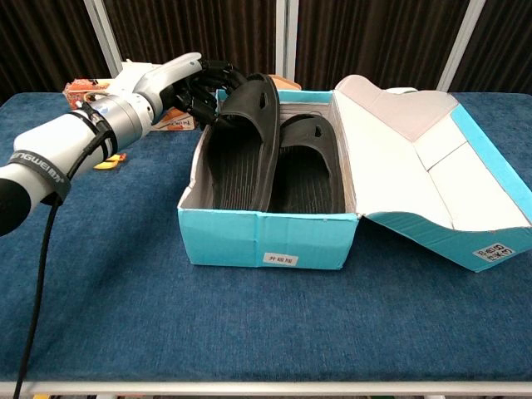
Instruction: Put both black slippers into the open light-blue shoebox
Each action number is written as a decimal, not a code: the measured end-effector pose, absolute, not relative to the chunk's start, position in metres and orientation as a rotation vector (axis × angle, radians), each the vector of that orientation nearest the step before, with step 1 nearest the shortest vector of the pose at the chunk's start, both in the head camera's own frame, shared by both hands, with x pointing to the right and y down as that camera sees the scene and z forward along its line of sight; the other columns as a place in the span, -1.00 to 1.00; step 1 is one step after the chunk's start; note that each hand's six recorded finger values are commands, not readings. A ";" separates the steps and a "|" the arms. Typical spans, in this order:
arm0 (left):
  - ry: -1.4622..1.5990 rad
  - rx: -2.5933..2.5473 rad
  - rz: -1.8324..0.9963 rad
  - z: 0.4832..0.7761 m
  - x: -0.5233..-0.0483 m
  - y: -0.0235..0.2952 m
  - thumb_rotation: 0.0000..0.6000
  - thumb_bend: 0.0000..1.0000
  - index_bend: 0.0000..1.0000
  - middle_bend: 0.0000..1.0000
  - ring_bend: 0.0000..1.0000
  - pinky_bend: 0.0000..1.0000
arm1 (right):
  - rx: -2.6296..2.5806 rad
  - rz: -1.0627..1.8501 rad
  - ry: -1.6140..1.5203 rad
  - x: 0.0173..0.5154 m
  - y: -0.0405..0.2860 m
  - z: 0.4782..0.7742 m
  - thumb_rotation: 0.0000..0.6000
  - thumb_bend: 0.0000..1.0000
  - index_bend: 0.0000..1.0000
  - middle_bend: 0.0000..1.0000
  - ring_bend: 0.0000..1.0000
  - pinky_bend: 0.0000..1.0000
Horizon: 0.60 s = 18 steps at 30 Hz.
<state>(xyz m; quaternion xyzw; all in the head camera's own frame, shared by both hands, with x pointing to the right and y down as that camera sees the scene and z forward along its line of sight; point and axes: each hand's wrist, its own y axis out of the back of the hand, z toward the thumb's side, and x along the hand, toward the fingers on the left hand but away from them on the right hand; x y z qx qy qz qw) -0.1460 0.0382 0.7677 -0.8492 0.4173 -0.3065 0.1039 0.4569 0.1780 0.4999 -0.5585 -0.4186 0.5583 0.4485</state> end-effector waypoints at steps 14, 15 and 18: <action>1.114 -2.541 -1.113 0.780 -0.148 0.049 1.00 -1.00 -0.02 0.14 0.62 0.20 | -1.382 1.382 -1.036 0.457 0.178 0.500 1.00 -0.72 -1.00 -0.77 -1.00 -0.75; 1.107 -2.537 -1.120 0.780 -0.148 0.049 1.00 -1.00 -0.04 0.14 0.62 0.20 | -1.383 1.382 -1.036 0.457 0.178 0.500 1.00 -0.72 -1.00 -0.77 -1.00 -0.75; 1.075 -2.521 -1.141 0.781 -0.149 0.051 1.00 -1.00 -0.11 0.10 0.61 0.17 | -1.383 1.381 -1.037 0.457 0.178 0.500 1.00 -0.72 -1.00 -0.77 -1.00 -0.75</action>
